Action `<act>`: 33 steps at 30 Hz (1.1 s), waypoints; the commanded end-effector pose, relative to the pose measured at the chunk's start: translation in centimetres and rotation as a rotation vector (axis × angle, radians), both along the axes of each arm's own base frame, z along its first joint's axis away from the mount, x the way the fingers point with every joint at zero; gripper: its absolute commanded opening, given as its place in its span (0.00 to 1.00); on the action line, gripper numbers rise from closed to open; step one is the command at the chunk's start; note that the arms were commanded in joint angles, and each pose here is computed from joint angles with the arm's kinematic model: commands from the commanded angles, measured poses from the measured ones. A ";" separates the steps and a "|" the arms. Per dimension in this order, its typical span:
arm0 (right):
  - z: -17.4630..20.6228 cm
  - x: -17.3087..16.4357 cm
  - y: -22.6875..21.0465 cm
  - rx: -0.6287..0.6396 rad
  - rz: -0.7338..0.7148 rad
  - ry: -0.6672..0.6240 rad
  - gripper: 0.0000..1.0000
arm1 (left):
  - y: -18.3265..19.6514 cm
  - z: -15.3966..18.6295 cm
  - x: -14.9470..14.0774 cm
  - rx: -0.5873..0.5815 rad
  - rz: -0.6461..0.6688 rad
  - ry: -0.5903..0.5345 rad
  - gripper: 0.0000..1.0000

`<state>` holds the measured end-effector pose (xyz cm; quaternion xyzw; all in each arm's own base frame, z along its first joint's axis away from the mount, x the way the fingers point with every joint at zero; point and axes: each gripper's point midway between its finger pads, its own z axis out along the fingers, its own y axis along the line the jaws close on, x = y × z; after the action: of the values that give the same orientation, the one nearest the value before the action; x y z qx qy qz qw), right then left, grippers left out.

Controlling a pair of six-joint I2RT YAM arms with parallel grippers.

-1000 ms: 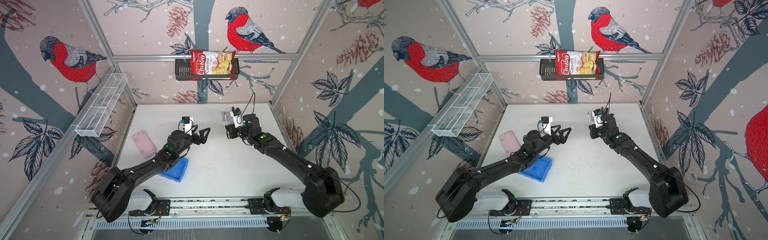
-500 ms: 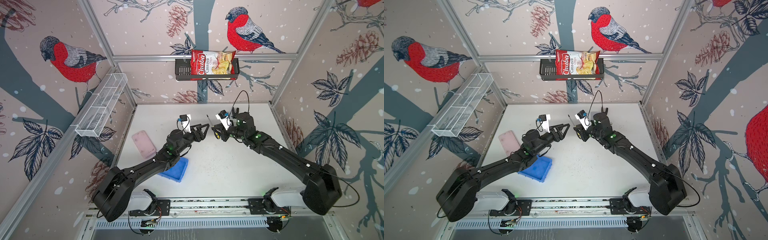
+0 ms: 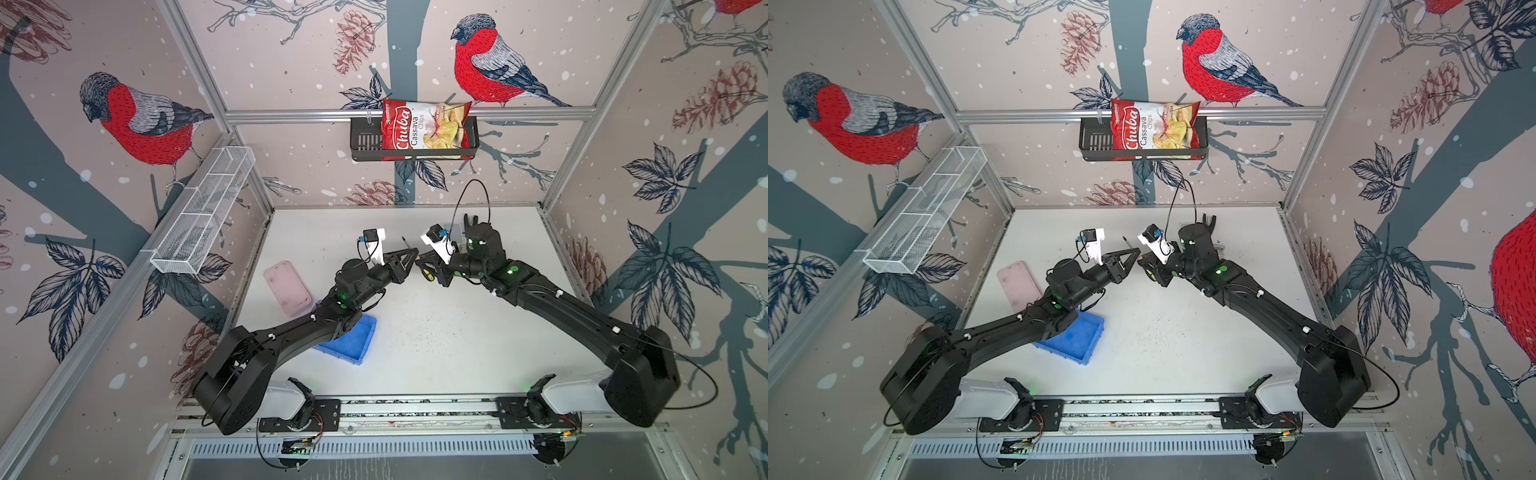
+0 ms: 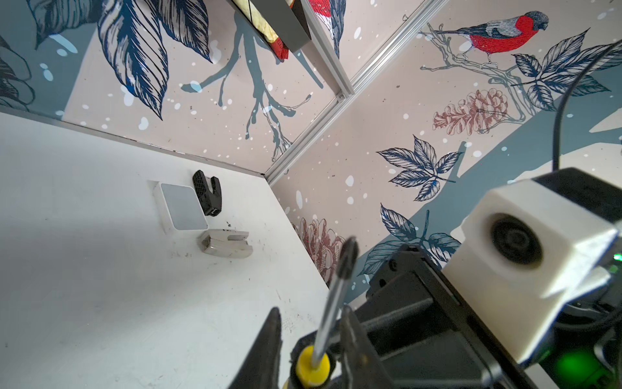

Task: Put the screwdriver in the bin
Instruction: Place the screwdriver in the bin.

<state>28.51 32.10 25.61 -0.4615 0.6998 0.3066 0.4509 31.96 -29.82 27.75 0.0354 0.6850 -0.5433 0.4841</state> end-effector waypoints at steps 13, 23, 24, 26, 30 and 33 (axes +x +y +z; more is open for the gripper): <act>0.6 0.4 -0.1 -0.002 -0.020 -0.032 0.04 | -0.2 0.5 -0.4 -0.078 -0.029 -0.006 0.00; 1.7 0.6 -0.1 0.011 -0.030 -0.056 0.73 | 1.7 0.2 0.1 -0.136 0.065 0.053 0.00; 1.8 0.5 0.0 0.013 -0.024 -0.058 0.80 | 2.1 0.1 0.2 -0.141 0.082 0.064 0.00; 2.0 0.2 0.1 0.019 -0.014 -0.060 0.91 | 3.2 -0.2 0.3 -0.147 0.126 0.087 0.00; 2.3 -0.3 0.6 0.023 0.014 -0.065 1.00 | 5.3 -0.9 0.2 -0.141 0.201 0.126 0.00; 2.4 -1.1 1.1 0.027 0.053 -0.079 1.00 | 7.2 -1.6 -0.1 -0.132 0.261 0.155 0.00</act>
<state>28.08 32.58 26.83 -0.4692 0.6902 0.2989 0.4628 31.60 -24.26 26.53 -0.0931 0.6794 -0.5381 0.4901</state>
